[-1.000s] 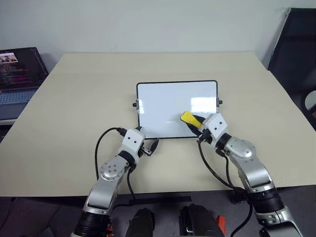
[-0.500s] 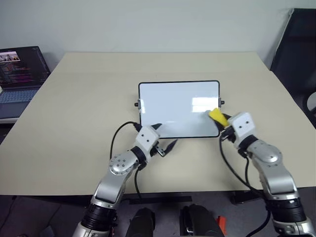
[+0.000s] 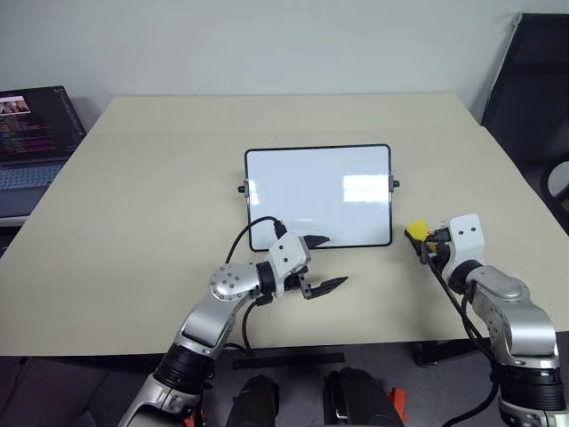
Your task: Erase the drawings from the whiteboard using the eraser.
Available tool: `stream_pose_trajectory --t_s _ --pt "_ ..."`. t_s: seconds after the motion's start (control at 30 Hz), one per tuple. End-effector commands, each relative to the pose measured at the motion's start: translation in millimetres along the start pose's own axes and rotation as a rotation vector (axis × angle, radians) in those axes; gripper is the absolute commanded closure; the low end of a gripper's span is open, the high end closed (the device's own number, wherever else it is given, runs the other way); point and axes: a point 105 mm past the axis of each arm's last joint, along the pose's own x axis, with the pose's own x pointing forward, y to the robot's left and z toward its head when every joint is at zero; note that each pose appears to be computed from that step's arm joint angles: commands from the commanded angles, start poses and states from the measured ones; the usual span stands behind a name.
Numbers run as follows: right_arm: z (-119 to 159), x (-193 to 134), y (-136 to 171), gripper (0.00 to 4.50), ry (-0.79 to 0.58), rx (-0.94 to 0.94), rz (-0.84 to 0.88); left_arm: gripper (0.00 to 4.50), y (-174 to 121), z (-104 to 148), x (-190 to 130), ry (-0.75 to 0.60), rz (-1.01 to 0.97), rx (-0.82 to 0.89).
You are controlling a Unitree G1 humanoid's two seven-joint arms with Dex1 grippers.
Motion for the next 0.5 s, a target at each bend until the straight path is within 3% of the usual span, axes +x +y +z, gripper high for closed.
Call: stream_pose_trajectory --t_s 0.03,0.5 --pt "9 -5 -6 3.31 -0.015 0.026 -0.018 0.00 0 11 0 -0.045 -0.035 0.017" --pt "-6 -10 -34 3.31 0.077 0.077 -0.129 0.00 -5 5 1 -0.050 -0.084 -0.013"
